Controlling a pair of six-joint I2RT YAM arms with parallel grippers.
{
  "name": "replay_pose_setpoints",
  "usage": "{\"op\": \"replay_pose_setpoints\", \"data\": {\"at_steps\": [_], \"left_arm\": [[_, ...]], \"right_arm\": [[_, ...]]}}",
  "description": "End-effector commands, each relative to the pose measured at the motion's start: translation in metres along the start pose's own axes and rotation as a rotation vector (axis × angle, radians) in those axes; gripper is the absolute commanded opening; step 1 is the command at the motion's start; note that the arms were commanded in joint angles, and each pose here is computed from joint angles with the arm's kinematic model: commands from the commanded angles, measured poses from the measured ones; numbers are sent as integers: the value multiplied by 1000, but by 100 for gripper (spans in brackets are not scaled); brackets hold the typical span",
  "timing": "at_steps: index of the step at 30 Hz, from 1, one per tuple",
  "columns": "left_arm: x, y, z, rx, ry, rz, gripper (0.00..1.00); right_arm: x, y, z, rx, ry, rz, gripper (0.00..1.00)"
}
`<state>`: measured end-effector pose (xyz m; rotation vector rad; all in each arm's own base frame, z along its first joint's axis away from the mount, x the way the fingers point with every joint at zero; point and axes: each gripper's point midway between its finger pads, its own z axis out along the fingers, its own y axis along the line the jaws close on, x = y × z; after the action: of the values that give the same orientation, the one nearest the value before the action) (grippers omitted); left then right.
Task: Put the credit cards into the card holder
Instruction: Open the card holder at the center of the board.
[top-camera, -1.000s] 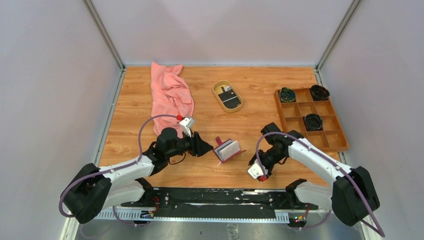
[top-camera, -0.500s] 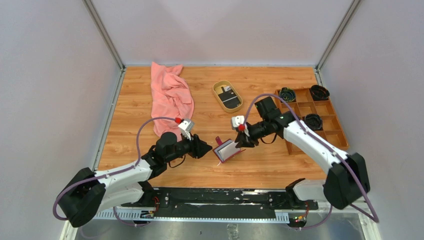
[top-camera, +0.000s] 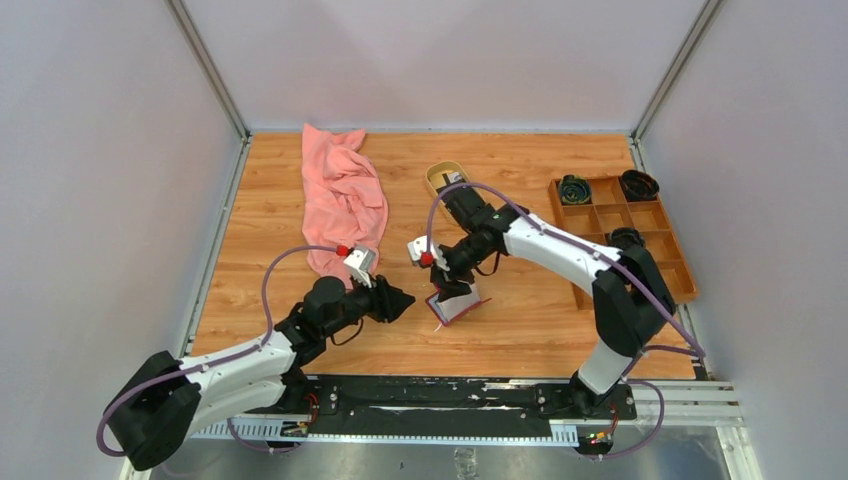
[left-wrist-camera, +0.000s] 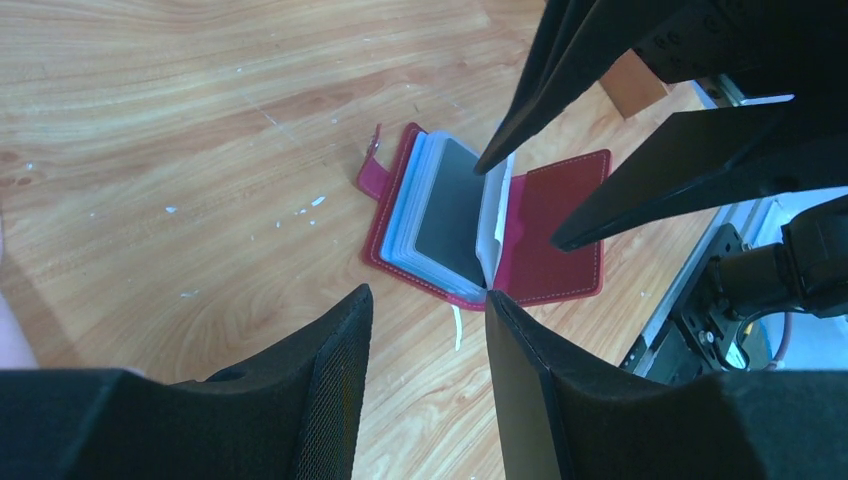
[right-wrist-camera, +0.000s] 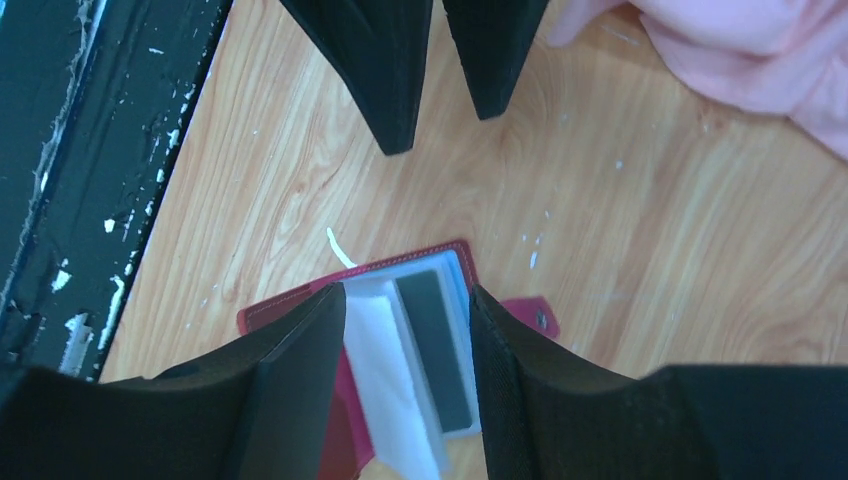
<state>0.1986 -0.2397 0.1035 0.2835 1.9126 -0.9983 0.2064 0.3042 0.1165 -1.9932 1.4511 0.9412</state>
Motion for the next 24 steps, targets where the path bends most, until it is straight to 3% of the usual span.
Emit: {"op": "replay_pose_setpoints", "data": {"at_steps": [1,9,13,15,20,24], "left_arm": [[-2,3,-3,-16,-37,-14,50],[1,9,-13,-25,-72,-15,54],[-3,1,-10,13,-54,30,77],[-4,-2,-5,29,-35,71,83],[-9,-8,9,47,4,125,83],[-9,-18,18,79,35,73,81]], "right_arm": [[14,22,15,-189,101,-135,53],[54,37,15,-243,253,-175,49],[59,56,2,-244,268,-221,41],[64,68,-3,-249,266,-248,36],[80,89,-4,-228,265,-264,15],[96,99,1,-195,265,-267,9]]}}
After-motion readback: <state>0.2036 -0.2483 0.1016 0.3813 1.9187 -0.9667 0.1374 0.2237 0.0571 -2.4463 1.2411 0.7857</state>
